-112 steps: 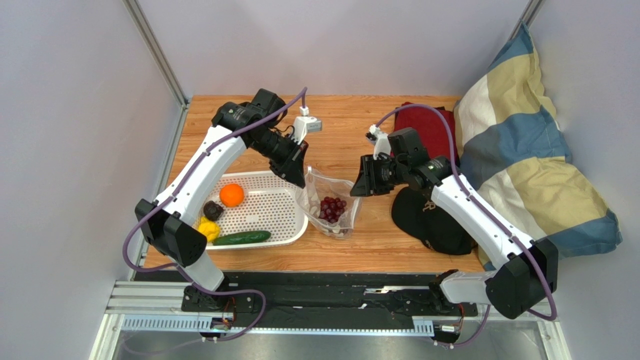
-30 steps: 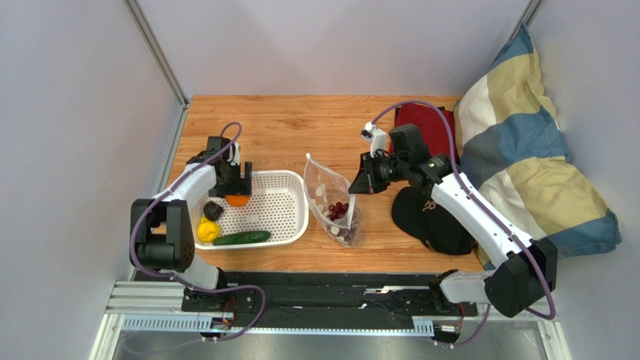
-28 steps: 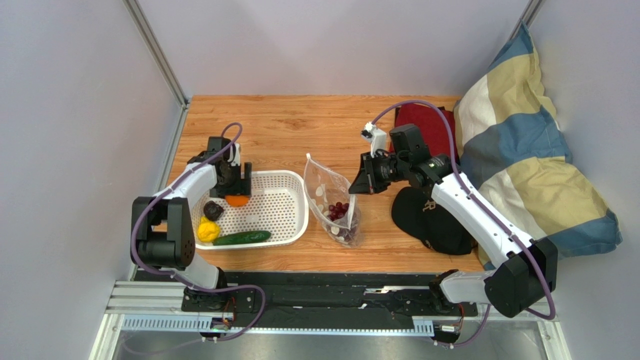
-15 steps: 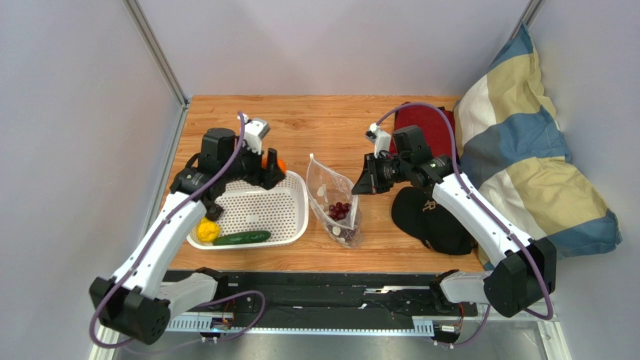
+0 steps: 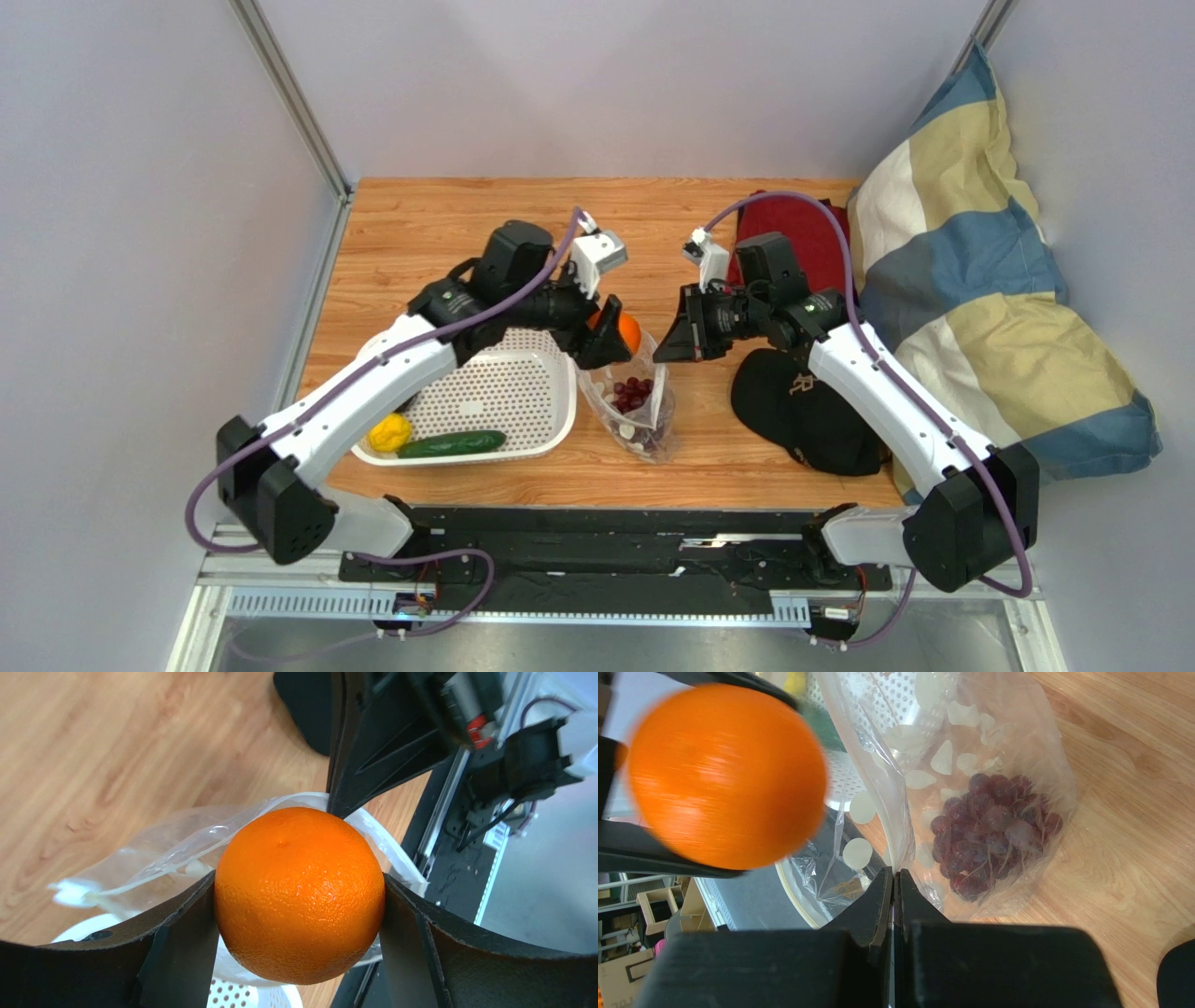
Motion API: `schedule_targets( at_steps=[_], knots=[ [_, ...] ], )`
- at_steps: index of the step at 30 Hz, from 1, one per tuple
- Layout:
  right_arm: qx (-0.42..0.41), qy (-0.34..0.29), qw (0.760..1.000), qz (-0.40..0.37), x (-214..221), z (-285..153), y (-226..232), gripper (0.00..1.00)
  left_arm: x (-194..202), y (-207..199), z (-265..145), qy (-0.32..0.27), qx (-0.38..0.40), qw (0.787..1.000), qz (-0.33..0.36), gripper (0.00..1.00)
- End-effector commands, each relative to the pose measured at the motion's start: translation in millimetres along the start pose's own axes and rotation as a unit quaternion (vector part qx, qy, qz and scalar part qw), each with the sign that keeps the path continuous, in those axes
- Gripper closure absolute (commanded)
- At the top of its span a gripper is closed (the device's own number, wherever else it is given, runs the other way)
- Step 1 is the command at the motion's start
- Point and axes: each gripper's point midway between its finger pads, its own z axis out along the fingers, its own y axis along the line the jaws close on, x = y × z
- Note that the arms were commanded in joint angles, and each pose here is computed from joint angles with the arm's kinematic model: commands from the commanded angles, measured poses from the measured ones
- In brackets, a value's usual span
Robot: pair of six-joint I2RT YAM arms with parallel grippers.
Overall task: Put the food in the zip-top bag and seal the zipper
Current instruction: Place the fake fruit in the zipper food storage bag, then pick up the fake fruit from the bin.
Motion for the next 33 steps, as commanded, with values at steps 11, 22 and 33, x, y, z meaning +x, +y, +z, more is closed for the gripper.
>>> schedule_targets(
  at_steps=[11,22,33],
  knots=[
    [-0.019,-0.021,0.999,-0.032,-13,-6,11,1.0,2,27,-59,0.038,-0.039,0.998,0.029,0.01],
    [-0.021,-0.009,0.999,-0.037,-13,-2,9,1.0,148,147,-181,0.133,-0.247,0.932,-0.228,0.12],
    [-0.013,-0.013,0.999,-0.043,-15,-2,6,1.0,228,192,-197,0.226,-0.295,0.888,-0.27,0.12]
  ],
)
